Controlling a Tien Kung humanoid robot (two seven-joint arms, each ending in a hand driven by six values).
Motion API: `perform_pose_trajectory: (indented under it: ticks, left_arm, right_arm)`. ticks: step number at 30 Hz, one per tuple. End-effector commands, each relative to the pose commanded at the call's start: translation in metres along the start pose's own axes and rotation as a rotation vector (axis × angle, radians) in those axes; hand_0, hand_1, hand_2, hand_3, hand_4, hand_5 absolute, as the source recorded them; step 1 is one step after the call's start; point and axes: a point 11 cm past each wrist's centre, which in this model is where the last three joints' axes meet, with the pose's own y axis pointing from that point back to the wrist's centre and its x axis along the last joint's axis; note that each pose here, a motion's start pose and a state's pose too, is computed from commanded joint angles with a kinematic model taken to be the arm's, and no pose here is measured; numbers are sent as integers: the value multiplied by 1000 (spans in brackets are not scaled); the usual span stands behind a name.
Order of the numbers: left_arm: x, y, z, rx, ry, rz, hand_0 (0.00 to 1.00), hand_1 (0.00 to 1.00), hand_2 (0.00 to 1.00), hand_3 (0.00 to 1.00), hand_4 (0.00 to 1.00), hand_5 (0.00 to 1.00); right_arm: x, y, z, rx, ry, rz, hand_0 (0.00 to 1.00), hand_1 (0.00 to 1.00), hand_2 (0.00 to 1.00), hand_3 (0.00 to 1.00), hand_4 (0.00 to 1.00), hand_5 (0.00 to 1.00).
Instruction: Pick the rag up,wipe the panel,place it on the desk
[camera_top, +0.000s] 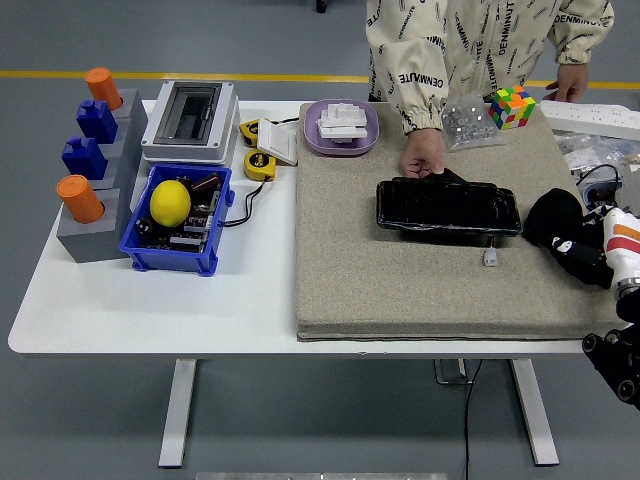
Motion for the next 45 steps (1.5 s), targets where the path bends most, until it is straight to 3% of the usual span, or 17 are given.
perform_pose_trajectory:
  ticks: [17, 18, 23, 24, 29, 30, 35, 36, 45]
  left_arm:
    - [-3, 0, 6, -11, -1, -5, 604, 636, 637, 563, 631, 448]
    - [-3, 0, 6, -12, -1, -6, 603, 636, 637, 563, 631, 448]
    - [-3, 0, 7, -13, 2, -6, 603, 636, 637, 563, 631, 448]
    - [-4, 0, 7, -13, 2, -6, 604, 636, 637, 562, 631, 448]
    - [-5, 0, 8, -14, 2, -8, 604, 636, 637, 562, 631, 448]
    - [-4, 0, 7, -14, 2, -8, 603, 636, 637, 562, 631, 446]
    - [-4, 0, 6, -12, 4, -6, 603, 636, 637, 562, 631, 446]
    - [-4, 0, 6, -12, 4, -6, 603, 637, 637, 562, 631, 447]
    - [-5, 0, 9, -16, 5, -10, 603, 636, 637, 562, 631, 447]
  right_arm:
    - [-2, -6, 3, -40, -15, -1, 478, 518, 539, 530, 998, 487]
    - [-2, -6, 3, -41, -15, 4, 456, 495, 503, 497, 998, 461]
    - [-2, -6, 2, -44, -14, 11, 456, 495, 503, 497, 998, 461]
    - [-2, -7, 2, -44, -13, 11, 392, 441, 460, 462, 992, 414]
    - [-1, -7, 5, -51, -7, 11, 392, 441, 460, 462, 992, 414]
    - [-2, -7, 5, -52, -5, 11, 345, 416, 438, 446, 952, 287]
    - [-2, -7, 5, -52, 2, 11, 345, 416, 438, 446, 952, 287]
    - [-2, -7, 5, -52, 3, 11, 324, 398, 418, 438, 998, 175]
    - [1, -8, 4, -50, 13, 18, 308, 382, 394, 410, 984, 123]
